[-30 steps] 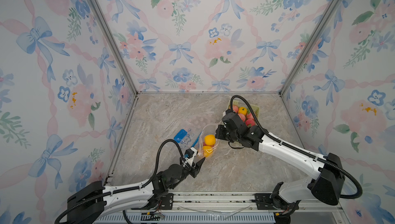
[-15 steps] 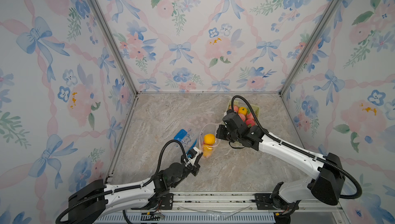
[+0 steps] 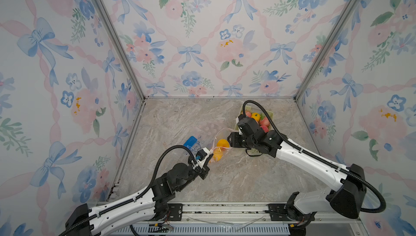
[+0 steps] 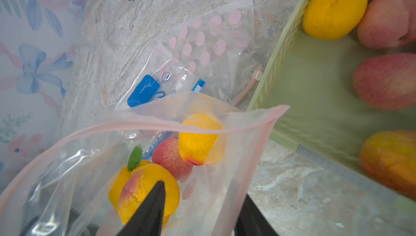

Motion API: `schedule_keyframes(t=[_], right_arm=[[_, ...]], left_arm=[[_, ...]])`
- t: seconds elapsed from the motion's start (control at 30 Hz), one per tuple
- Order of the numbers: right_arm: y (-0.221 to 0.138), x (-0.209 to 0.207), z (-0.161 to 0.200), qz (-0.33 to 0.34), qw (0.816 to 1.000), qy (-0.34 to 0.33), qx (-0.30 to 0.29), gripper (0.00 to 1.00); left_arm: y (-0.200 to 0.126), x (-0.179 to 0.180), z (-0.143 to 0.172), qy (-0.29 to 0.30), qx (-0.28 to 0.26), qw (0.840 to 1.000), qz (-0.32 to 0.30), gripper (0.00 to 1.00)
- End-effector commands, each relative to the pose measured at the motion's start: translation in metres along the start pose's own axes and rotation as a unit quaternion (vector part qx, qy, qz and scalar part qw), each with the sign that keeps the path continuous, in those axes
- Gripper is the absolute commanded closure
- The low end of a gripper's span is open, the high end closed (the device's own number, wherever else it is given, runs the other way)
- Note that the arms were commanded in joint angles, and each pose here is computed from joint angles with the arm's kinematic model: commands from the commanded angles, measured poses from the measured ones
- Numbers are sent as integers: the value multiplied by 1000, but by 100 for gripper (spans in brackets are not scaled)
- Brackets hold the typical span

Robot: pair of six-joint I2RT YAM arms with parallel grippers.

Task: Place the peach in a zip-top bag and seal the zipper
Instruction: Pick up the zipper food storage bag at the center of the board, then zip the zipper on the zipper food storage bag.

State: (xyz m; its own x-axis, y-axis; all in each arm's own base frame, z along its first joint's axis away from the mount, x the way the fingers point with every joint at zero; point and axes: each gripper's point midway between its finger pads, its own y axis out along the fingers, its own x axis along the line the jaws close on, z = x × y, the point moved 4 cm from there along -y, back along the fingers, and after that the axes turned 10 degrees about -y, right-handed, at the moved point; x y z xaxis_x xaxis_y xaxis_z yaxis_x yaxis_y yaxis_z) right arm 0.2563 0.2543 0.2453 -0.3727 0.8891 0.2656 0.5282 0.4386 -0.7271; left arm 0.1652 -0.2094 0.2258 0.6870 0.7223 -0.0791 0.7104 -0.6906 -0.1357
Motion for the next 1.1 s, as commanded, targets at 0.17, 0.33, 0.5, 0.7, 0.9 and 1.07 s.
schedule_keyframes(t=[0.17, 0.33, 0.5, 0.7, 0.9, 1.07], right_arm=[[-86, 15, -19, -70, 985, -146, -61, 27], [-100, 32, -30, -116, 970, -198, -79, 14], [-90, 61, -41, -191, 944, -257, -75, 6], [-64, 85, -44, -259, 914, -308, -40, 6], [-61, 101, -26, -317, 881, -352, -9, 14], [-62, 105, -9, -303, 867, -397, 7, 19]], left_arm=[[8, -4, -28, 86, 29, 995, 28, 100], [12, -9, -35, 144, 25, 986, 80, 100], [10, -9, -40, 194, 13, 974, 119, 100], [5, 0, -49, 200, -4, 969, 146, 100], [14, 0, -44, 193, 20, 967, 166, 100], [20, 2, -43, 189, 37, 966, 175, 100]])
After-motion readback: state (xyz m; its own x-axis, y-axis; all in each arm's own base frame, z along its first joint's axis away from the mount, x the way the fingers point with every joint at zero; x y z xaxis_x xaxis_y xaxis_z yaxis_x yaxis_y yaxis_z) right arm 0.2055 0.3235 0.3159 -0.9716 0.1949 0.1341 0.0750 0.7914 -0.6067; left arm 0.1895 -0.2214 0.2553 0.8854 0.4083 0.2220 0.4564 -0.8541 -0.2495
